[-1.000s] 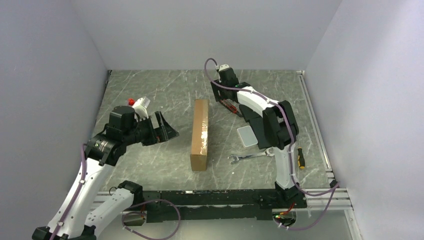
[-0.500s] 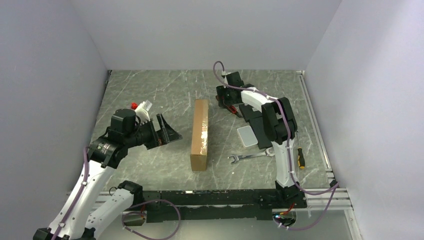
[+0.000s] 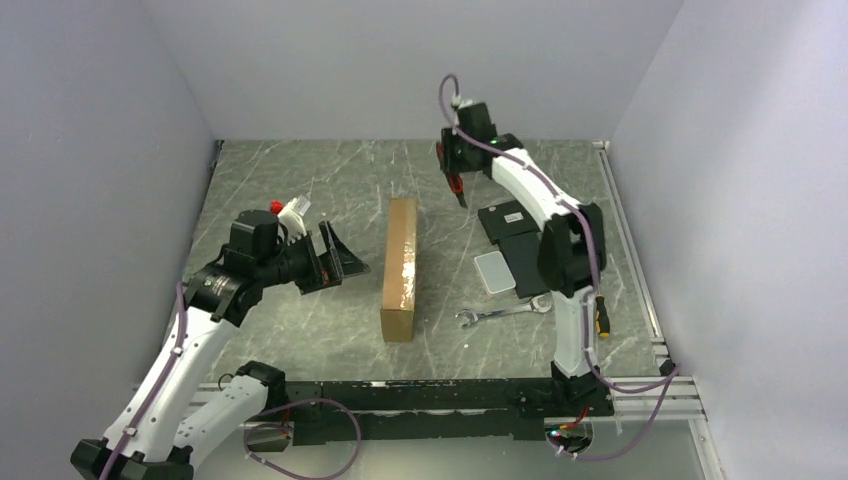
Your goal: Unpack the express box
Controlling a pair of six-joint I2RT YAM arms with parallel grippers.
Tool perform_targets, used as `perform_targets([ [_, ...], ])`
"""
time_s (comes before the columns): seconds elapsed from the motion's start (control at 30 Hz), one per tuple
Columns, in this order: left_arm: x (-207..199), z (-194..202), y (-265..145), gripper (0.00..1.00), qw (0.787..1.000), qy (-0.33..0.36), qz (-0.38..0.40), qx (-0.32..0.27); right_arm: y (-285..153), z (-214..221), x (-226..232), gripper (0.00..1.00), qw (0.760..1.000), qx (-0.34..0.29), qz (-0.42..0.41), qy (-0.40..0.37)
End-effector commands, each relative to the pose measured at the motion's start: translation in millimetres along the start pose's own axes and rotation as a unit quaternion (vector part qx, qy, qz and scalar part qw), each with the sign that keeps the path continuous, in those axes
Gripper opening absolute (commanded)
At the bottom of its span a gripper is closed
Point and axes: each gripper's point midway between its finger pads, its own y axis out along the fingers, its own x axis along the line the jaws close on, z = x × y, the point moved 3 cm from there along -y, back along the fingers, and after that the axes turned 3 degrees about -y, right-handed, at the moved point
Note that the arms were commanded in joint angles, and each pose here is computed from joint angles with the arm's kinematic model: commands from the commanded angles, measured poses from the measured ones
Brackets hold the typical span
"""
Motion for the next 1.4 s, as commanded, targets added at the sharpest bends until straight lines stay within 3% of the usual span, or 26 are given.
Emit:
perform_targets([
  [0.0,-32,-13,-4,0.99,0.998,0.004,0.066,-0.012,-159,-109,23,0.0,0.981,-0.189,-0.04,0.036],
  [0.17,-80,-27,-9,1.0,0.982,0.022,0.188,-0.007,-254,-102,46,0.0,0.943,-0.262,-0.145,0.146],
  [0.27,-112,-39,-9,0.99,0.962,0.01,0.275,0.007,-324,-89,66,0.0,0.862,-0.35,-0.272,0.244],
  [0.33,-128,-48,-13,0.98,0.955,0.022,0.295,-0.017,-340,-69,70,0.0,0.814,-0.371,-0.318,0.314],
  [0.4,-145,-57,-20,0.99,0.951,0.054,0.297,-0.061,-343,-52,73,0.0,0.794,-0.367,-0.317,0.366],
  [0.53,-168,-67,-36,0.93,0.94,0.127,0.277,-0.152,-342,-32,82,0.0,0.794,-0.346,-0.288,0.408],
  [0.6,-165,-66,-31,0.91,0.946,0.149,0.236,-0.164,-338,-24,87,0.0,0.796,-0.332,-0.276,0.426],
  [0.83,-154,-54,11,0.86,0.96,0.204,0.125,-0.147,-307,2,103,0.0,0.81,-0.275,-0.237,0.46],
  [1.1,-156,-50,47,0.78,0.96,0.215,0.115,-0.139,-299,9,121,0.0,0.822,-0.254,-0.235,0.453],
  [1.37,-152,-51,65,0.57,0.968,0.19,0.097,-0.131,-306,10,127,0.0,0.823,-0.256,-0.237,0.449],
])
